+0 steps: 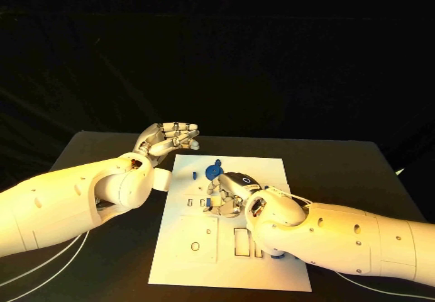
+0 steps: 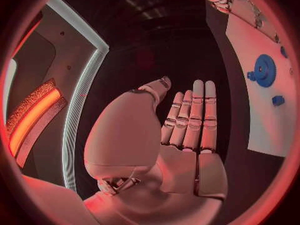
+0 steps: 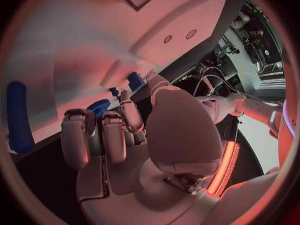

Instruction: Assemble the parts on the task board

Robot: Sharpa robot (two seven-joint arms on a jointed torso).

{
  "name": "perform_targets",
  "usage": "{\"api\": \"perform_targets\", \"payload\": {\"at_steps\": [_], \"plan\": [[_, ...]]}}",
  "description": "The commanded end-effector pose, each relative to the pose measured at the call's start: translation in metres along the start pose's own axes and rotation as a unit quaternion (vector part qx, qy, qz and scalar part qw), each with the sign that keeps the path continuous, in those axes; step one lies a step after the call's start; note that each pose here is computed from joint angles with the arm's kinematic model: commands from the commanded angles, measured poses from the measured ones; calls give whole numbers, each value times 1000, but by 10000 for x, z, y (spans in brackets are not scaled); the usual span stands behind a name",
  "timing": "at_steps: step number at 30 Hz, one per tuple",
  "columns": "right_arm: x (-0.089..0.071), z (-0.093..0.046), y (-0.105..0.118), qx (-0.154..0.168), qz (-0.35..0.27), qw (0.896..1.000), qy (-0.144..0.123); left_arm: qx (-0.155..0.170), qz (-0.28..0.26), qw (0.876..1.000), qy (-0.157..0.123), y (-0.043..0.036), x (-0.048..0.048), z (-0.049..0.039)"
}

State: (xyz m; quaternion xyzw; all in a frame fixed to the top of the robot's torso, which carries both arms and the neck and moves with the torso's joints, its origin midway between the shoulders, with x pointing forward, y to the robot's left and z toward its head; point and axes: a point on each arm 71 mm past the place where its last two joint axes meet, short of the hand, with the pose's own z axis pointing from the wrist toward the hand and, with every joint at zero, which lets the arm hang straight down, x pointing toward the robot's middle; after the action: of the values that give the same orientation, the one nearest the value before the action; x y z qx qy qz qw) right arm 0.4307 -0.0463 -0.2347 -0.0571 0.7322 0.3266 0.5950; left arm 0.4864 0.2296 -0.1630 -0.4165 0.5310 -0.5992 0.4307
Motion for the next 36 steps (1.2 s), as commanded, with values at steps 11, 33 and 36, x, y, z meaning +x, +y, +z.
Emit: {"api": "perform_targets", "payload": {"at_steps": [11,33,36], "plan": [[-469,-241,-151,-47,68,996,-16,-56,116,989,70,101,-33,2],[-1525,-431,-1015,63,176,977,-104,-312,412,831,204,464,140,-50],[-1547,-426,-1048,65,175,976,-108,-322,445,806,222,481,202,-10]]}}
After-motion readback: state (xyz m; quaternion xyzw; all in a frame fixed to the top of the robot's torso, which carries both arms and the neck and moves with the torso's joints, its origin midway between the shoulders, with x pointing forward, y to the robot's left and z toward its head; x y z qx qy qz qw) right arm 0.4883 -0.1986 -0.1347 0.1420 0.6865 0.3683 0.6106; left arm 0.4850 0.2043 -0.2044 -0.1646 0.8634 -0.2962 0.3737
